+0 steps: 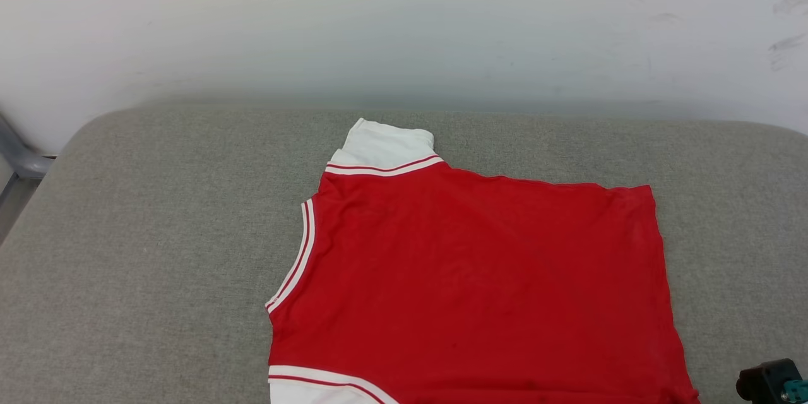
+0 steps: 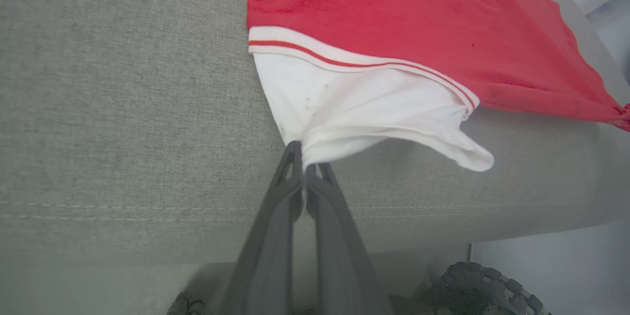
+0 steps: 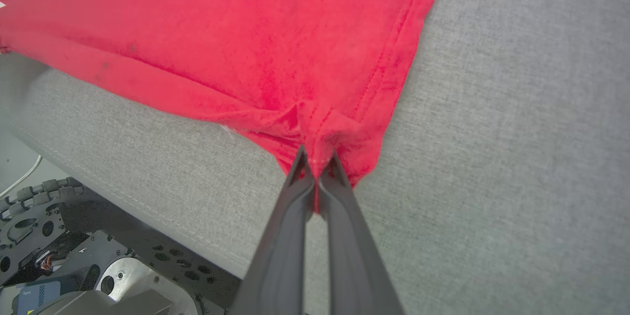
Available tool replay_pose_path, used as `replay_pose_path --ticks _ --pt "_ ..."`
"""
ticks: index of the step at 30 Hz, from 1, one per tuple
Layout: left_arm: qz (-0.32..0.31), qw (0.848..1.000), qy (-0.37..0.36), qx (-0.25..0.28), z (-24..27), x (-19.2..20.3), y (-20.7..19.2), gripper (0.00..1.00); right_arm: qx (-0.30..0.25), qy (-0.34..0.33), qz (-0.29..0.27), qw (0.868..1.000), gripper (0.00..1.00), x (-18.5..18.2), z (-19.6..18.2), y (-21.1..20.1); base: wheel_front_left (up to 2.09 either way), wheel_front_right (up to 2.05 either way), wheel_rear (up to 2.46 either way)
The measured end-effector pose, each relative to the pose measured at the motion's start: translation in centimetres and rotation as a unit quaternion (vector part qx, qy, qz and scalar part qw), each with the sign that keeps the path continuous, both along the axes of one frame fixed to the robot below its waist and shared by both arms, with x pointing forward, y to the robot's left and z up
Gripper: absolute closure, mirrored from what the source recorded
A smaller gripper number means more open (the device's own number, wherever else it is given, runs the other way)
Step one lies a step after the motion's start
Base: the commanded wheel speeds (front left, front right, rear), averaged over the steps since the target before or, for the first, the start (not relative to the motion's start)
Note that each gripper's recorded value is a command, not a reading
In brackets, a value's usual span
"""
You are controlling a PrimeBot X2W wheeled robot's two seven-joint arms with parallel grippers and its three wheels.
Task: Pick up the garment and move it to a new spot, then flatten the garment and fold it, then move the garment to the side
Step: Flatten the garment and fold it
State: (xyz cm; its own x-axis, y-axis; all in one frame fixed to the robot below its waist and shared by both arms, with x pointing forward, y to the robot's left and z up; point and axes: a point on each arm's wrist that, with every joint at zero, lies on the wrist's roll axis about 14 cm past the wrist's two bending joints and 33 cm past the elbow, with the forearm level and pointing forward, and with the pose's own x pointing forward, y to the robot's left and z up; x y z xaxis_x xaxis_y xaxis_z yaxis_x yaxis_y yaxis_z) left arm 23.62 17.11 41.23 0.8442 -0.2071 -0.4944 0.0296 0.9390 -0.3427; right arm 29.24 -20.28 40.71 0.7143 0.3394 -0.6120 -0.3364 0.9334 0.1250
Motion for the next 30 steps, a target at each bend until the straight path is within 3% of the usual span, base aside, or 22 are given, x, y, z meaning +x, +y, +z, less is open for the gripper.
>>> replay_pose_path --ticks 6,16,30 --pt "-0.011 0.999 -0.044 0.022 1.2 2.1 0.3 1.0 0.011 -0.01 -0.007 1.0 1.0 0.6 0.6 0.5 0.0 0.0 0.0" --pt "-0.077 0.983 -0.144 0.083 6.2 10.5 0.3 1.0 0.025 -0.044 -0.022 0.998 1.0 3.8 2.4 0.5 0.0 0.0 0.0" --pt "-0.163 0.969 -0.128 0.135 5.3 20.3 -0.8 1.0 0.029 -0.045 -0.037 0.998 1.0 9.3 2.1 0.1 0.0 0.0 0.0"
